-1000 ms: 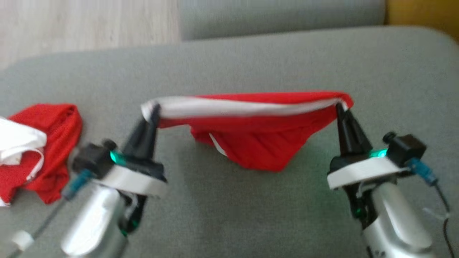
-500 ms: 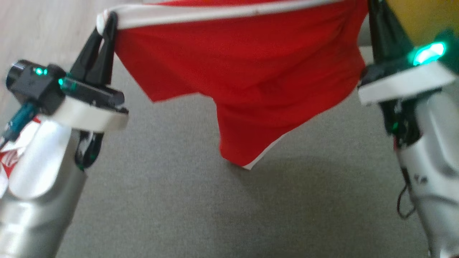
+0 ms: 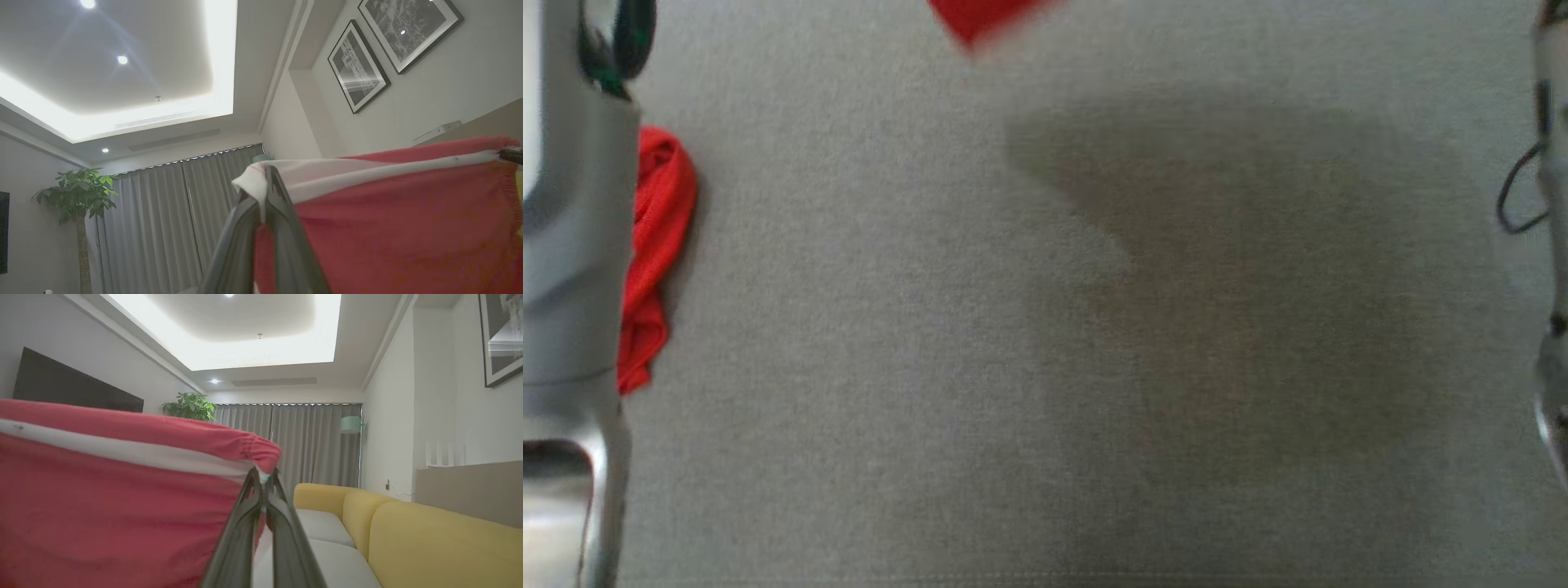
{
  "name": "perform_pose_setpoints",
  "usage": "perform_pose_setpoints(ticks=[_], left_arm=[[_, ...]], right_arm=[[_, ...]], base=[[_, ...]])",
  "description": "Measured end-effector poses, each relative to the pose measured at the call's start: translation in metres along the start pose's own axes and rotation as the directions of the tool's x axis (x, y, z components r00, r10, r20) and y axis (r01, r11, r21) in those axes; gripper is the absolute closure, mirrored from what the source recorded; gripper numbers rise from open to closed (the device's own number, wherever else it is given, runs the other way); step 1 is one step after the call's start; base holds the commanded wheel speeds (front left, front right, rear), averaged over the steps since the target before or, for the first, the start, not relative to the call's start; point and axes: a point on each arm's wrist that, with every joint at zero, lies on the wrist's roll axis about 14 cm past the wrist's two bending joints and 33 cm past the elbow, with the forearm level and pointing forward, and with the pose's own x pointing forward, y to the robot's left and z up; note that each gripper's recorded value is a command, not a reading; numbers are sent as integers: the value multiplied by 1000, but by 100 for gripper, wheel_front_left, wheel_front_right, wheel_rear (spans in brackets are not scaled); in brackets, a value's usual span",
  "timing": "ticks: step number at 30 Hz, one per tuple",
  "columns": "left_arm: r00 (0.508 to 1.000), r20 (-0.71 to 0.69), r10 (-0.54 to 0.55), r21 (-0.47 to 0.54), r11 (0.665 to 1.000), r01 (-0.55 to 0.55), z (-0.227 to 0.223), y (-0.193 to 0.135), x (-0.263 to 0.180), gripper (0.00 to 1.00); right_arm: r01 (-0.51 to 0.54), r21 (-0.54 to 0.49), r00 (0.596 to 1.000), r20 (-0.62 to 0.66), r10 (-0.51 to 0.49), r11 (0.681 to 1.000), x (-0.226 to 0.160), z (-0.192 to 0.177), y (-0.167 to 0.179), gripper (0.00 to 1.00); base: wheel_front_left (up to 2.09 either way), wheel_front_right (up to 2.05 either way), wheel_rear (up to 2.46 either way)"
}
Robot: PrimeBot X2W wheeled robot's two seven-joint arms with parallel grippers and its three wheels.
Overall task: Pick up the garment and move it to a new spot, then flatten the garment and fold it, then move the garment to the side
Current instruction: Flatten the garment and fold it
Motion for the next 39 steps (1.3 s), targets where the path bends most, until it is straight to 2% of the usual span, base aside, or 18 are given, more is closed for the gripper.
perform_pose_setpoints(ticks=[4,7,9,11,14,17,21,28,33,39], left_arm=[[1000,11,10,-9,1000,-10,0,2,-2,100],[998,-66,2,-60,998,-6,-24,-10,-25,100],[986,-169,4,-127,992,-26,-54,-24,-56,100],[954,-300,-1,-197,979,-61,-89,-42,-99,100],[870,-494,-14,-286,947,-147,-129,-72,-177,100],[783,-621,-33,-341,911,-232,-141,-102,-245,100],[709,-705,-26,-361,873,-327,-129,-124,-309,100],[674,-738,-21,-362,856,-370,-98,-139,-363,100],[662,-749,-19,-363,847,-387,-83,-146,-388,100],[670,-741,-32,-371,851,-370,-80,-149,-386,100]], right_arm=[[-4,-3,1000,17,4,1000,12,-3,6,100],[-10,15,998,-54,11,1000,-6,-30,13,100],[-2,46,988,-155,9,999,-35,-64,18,100],[1,83,960,-278,22,997,-76,-103,29,100],[29,142,896,-442,37,989,-149,-146,46,100],[90,186,833,-553,29,978,-216,-164,56,100],[183,243,777,-629,11,953,-287,-158,74,100],[261,272,735,-678,-9,926,-357,-137,94,100],[290,278,727,-687,-22,916,-386,-124,99,100],[316,287,725,-688,-35,904,-394,-121,99,100]], base=[[0,0,0],[0,0,0],[0,0,0],[0,0,0],[0,0,0],[0,0,0],[0,0,0],[0,0,0],[0,0,0],[0,0,0]])
